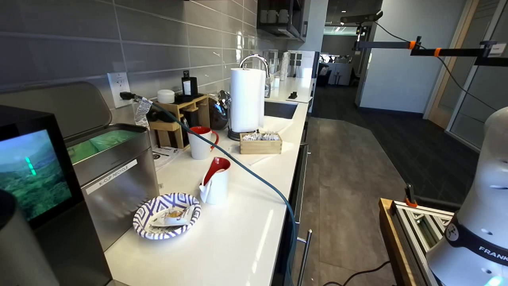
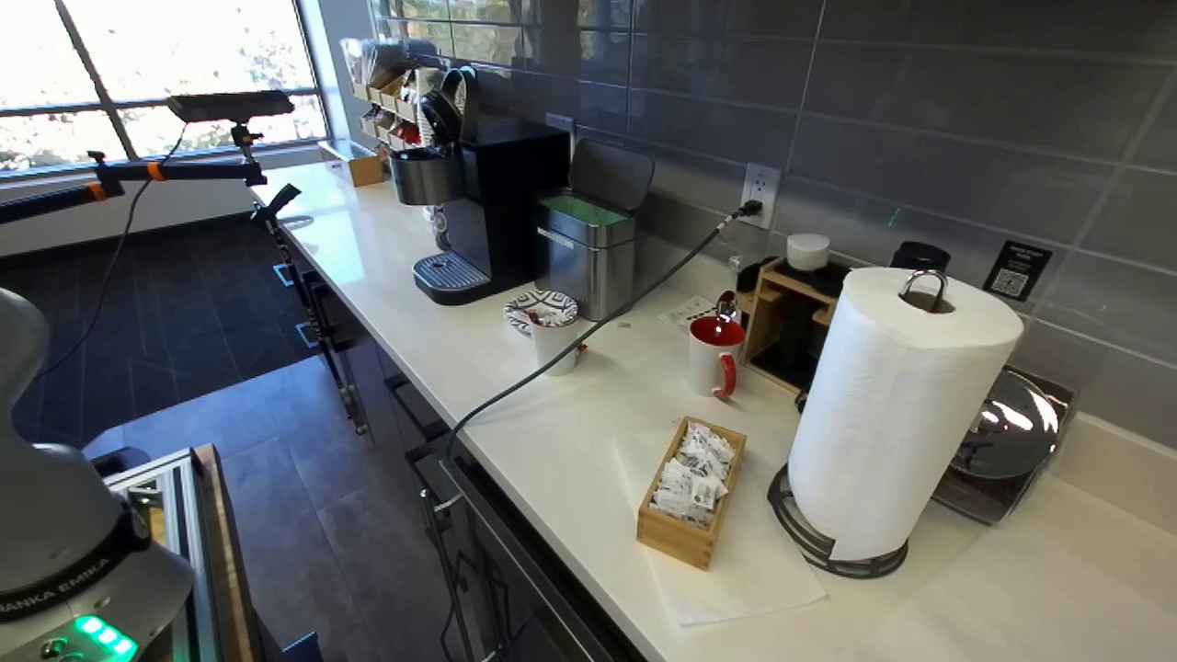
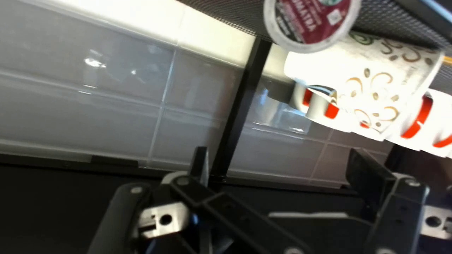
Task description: Put the coffee pod in the top cabinet
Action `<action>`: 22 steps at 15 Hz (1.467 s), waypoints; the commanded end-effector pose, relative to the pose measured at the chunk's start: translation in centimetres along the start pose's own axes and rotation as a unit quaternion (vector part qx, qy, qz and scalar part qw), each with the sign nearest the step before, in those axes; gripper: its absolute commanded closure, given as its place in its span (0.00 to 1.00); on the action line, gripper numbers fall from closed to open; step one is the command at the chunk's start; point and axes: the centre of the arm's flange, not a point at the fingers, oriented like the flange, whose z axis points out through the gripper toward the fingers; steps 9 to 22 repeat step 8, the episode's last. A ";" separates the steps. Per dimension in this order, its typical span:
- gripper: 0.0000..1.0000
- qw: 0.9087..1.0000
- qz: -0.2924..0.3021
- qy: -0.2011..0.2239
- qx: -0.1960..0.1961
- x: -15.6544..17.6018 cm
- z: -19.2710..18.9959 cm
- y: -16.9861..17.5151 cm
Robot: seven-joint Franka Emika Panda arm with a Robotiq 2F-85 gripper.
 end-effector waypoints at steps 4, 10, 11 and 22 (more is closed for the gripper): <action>0.00 0.983 0.064 0.068 0.160 0.3 -12.7 1.2; 0.00 0.978 0.059 0.083 0.182 1.0 -14.4 0.9; 0.00 0.978 0.059 0.083 0.182 1.0 -14.4 0.9; 0.00 0.978 0.059 0.083 0.182 1.0 -14.4 0.9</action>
